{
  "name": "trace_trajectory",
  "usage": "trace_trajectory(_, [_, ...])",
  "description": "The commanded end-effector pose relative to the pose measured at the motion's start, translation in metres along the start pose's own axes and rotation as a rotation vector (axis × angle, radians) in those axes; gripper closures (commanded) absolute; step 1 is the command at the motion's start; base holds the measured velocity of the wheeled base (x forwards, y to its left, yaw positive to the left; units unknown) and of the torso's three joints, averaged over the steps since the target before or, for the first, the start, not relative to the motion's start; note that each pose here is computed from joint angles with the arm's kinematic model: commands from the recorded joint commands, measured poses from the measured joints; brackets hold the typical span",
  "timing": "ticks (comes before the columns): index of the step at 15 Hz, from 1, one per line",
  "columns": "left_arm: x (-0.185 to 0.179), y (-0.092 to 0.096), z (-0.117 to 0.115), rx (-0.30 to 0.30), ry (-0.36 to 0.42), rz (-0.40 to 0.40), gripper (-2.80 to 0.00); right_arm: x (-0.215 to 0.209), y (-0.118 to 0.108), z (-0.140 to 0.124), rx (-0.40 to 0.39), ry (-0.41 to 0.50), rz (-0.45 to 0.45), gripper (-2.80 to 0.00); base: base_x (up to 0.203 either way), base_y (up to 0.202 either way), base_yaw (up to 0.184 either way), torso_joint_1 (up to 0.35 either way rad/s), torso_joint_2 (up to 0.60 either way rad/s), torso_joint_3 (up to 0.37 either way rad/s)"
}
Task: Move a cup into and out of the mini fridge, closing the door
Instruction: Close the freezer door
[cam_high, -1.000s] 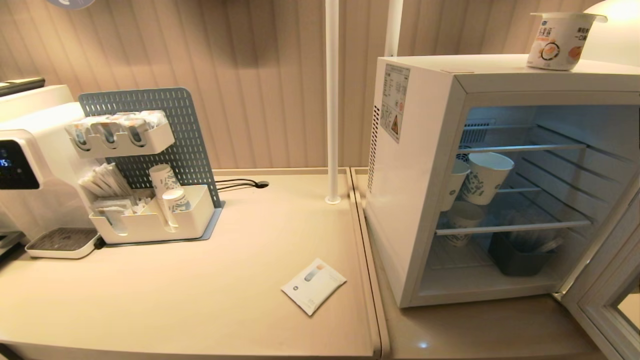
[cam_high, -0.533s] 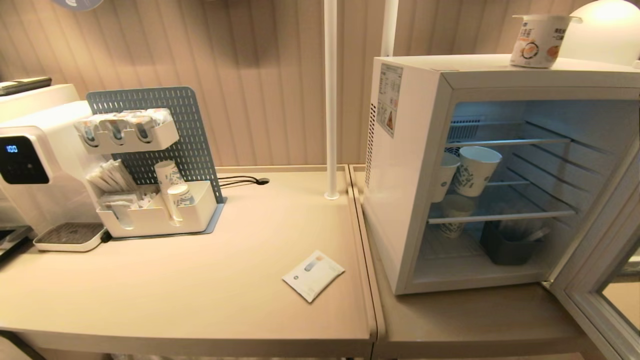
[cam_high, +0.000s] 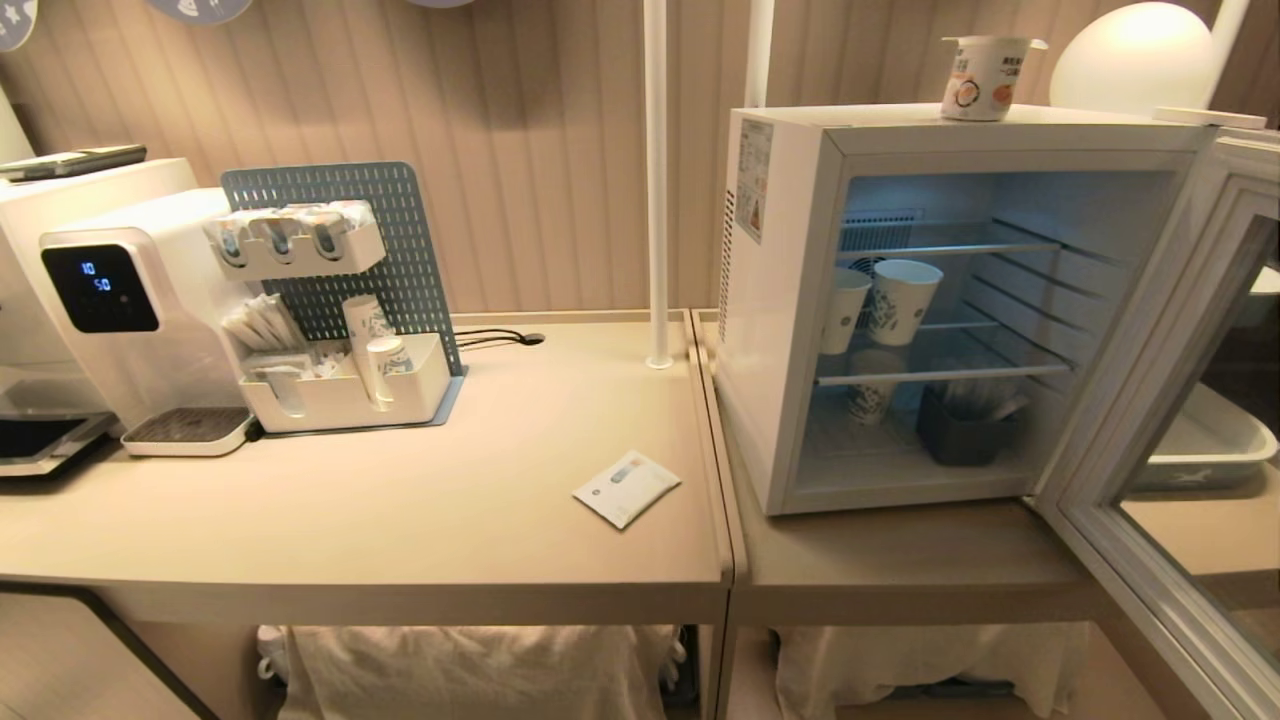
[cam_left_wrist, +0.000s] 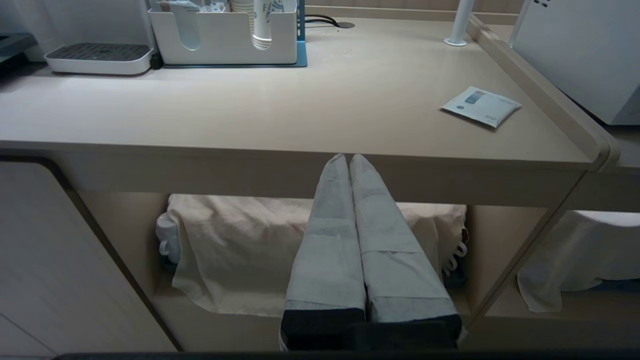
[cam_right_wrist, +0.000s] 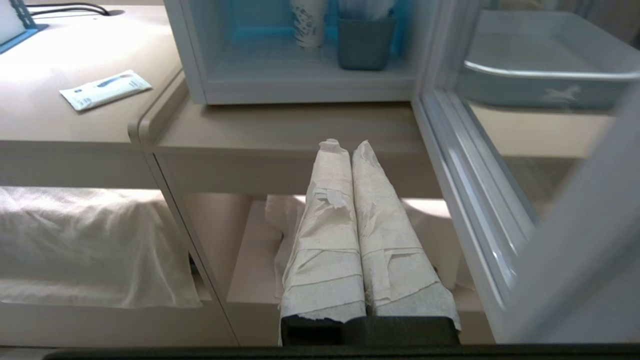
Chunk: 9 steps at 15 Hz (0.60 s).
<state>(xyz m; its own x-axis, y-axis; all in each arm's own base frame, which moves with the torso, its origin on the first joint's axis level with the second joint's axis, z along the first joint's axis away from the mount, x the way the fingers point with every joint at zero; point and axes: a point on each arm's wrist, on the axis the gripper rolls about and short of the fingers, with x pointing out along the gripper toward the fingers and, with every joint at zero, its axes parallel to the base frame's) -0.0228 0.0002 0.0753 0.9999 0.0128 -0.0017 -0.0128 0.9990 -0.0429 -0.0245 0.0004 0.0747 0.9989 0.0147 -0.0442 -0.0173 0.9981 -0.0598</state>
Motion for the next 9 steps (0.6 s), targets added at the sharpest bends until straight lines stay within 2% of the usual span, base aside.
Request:
trace_trajectory(1, [0.0002,0.0000,-0.0004,0.000,0.003,0.001,0.00,0.0000,0.0000,-0.0002,0.001,0.002,0.001,0.00,-0.189,0.000,0.002,0.001,0.00,0.004])
trace_trajectory(9, [0.0002,0.0000,-0.0004,0.000,0.003,0.001,0.00,0.0016,-0.0005,0.0001,0.050,-0.039,-0.022,0.00,-0.185,0.000,-0.001,0.002,0.00,0.003])
